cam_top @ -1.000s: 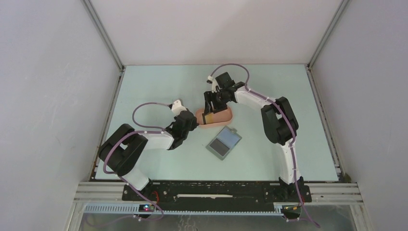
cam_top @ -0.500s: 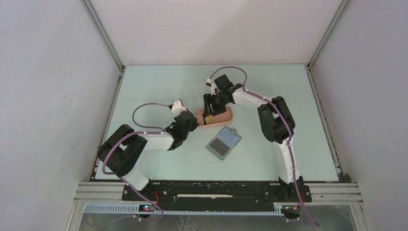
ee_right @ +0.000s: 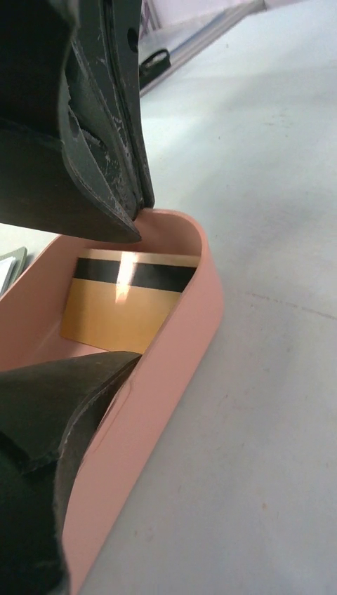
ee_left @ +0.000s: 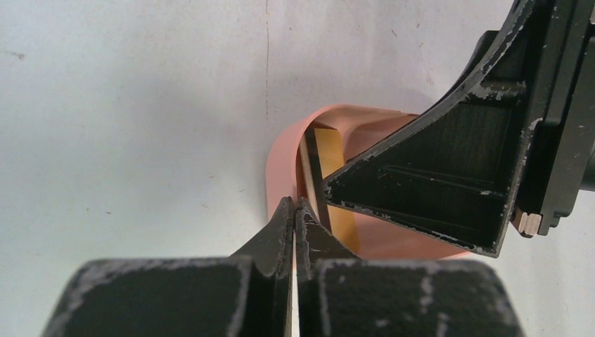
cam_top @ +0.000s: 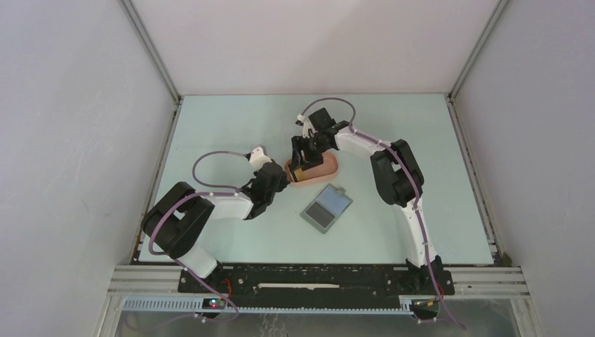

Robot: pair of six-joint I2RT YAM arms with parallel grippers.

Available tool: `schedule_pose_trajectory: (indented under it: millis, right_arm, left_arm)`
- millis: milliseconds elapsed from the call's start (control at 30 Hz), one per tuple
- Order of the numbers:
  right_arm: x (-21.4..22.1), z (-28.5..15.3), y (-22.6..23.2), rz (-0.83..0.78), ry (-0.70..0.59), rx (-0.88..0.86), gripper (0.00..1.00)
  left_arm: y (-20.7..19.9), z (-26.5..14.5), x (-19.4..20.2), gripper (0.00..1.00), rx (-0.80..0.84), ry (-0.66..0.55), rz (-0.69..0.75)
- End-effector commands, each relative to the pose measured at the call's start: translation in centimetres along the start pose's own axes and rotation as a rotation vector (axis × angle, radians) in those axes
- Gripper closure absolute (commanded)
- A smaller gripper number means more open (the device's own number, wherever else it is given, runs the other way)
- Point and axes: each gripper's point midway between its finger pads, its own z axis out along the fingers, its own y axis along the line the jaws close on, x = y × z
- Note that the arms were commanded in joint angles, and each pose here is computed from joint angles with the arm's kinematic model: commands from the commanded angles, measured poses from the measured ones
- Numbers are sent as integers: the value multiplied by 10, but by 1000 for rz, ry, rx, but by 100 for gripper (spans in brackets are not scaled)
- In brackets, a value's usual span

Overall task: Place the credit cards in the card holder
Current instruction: Pick up the credit card from the storage box.

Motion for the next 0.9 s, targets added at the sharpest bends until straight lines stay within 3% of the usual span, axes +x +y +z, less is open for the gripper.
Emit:
schedule_pose_trajectory:
  millis: [0,333,867]
  right_arm:
    - [18,20,3,44,70,-36,33]
    - [19,19,-1,69,80,-72,33]
    - [20,9,0,154,127,-267,29]
  left_arm:
    - [-14,-8,-10,100,52,-34,-42]
    - [-16,-12,-15,100,66,-43,-44]
    - [-21,-12,-14,100,91,-23,-31]
